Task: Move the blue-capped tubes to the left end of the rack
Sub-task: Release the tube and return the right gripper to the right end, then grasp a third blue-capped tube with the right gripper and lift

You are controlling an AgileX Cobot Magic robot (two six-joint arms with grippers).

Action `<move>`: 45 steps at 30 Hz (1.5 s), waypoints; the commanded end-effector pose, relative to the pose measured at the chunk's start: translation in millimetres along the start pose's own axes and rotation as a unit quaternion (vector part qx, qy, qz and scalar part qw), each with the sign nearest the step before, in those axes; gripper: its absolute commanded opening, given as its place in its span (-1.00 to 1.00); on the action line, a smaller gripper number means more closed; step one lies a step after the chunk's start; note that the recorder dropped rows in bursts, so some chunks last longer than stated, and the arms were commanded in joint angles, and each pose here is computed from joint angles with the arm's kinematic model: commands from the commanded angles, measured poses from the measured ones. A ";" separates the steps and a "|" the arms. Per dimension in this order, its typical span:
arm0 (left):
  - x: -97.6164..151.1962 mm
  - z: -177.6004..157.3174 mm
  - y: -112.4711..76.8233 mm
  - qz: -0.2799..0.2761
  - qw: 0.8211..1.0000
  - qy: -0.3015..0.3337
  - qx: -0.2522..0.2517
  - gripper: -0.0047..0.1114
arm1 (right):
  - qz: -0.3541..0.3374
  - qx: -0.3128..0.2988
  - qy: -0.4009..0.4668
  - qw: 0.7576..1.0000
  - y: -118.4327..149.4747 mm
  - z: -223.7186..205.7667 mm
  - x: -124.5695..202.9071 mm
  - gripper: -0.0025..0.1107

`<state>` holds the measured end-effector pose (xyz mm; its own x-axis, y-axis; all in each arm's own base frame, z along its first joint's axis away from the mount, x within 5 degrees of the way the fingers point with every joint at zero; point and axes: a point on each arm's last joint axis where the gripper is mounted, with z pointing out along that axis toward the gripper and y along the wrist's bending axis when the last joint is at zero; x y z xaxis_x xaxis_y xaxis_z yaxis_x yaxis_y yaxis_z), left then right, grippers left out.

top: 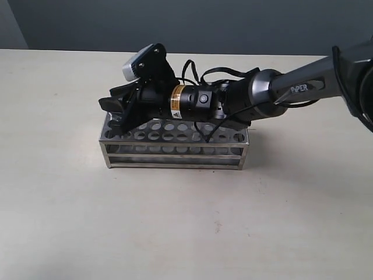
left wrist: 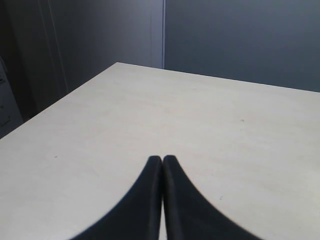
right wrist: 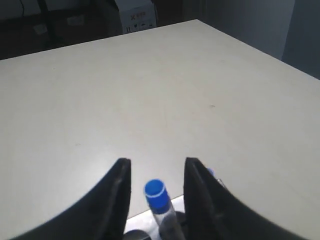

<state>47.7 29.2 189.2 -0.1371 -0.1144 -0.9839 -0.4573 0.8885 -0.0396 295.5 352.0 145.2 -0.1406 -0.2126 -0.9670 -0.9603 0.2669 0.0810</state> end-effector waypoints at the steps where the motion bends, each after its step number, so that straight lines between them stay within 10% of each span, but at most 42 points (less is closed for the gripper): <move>1: -0.6 -0.4 0.1 -0.001 1.000 -0.002 -0.001 -0.90 | 0.070 0.023 -0.018 0.997 -1.5 -14.5 -33.4 -0.35; 12: -0.6 -0.4 0.1 -0.001 1.000 -0.002 -0.001 -0.90 | -0.041 0.109 -0.050 0.992 -15.5 -120.1 -112.0 -0.44; 29: -0.4 -0.4 0.2 -0.002 1.000 -0.001 -0.001 -0.90 | 0.070 0.186 0.017 0.980 -10.6 -174.9 14.6 -0.45; 45: -0.4 -0.4 0.2 -0.002 1.000 -0.001 -0.001 -0.90 | 0.115 0.149 0.011 0.982 -15.2 -154.6 56.7 -0.45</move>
<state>47.7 29.2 189.2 -0.1371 -0.1144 -0.9839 -0.4573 0.8885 -0.0396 264.3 190.4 126.3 -0.3669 -0.1572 -0.9169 -0.7859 0.5798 0.2151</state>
